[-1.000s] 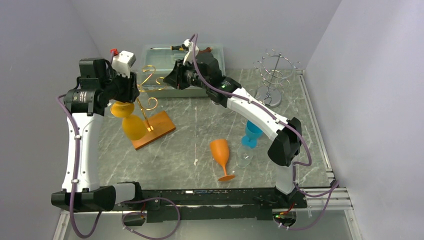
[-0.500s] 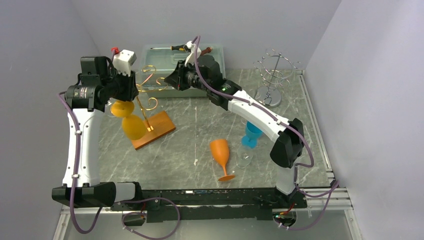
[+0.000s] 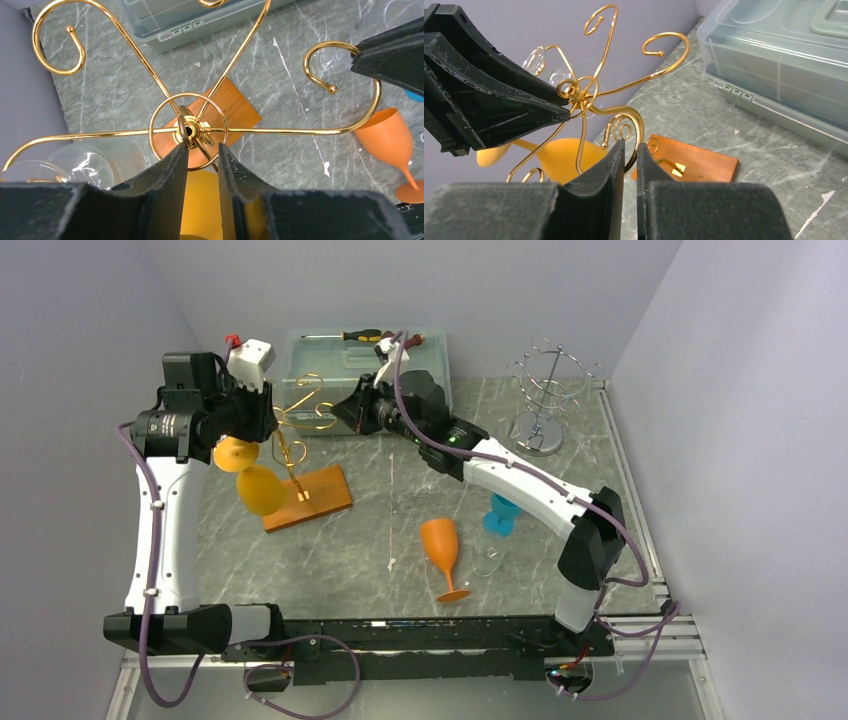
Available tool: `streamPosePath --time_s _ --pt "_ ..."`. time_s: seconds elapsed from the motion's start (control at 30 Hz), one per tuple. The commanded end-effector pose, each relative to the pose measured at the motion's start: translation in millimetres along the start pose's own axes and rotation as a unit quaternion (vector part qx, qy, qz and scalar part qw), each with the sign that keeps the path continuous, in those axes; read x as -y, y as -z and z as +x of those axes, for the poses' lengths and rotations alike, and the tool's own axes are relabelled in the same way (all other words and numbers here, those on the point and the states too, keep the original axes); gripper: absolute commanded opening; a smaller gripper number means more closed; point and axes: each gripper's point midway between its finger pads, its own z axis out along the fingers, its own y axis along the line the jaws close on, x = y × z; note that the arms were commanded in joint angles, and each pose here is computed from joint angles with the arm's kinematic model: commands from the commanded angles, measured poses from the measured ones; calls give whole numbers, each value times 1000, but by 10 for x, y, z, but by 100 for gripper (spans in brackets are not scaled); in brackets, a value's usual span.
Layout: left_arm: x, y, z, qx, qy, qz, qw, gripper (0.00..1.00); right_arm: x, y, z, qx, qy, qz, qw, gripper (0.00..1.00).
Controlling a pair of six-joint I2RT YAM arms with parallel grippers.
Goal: Place the wine glass upside down on the wine glass rack
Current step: Adjust the wine rack at the center of the board.
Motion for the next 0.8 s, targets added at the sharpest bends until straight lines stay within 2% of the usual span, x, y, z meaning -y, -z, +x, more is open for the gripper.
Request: streamPosePath --time_s 0.0,0.17,0.43,0.63,0.77 --pt "-298 -92 -119 12 -31 -59 998 33 -619 135 189 -42 -2 -92 995 0" --pt "-330 -90 -151 12 -34 -57 998 36 -706 112 177 -44 -3 -98 994 0" --pt "-283 -148 -84 3 -37 -39 999 35 -730 277 379 -56 -6 -90 994 0" --pt "-169 -94 -17 3 -41 -15 999 34 -718 354 541 -58 -7 -86 995 0" --pt "-76 -15 -28 14 -44 2 999 37 -720 355 551 -59 -5 -84 995 0"
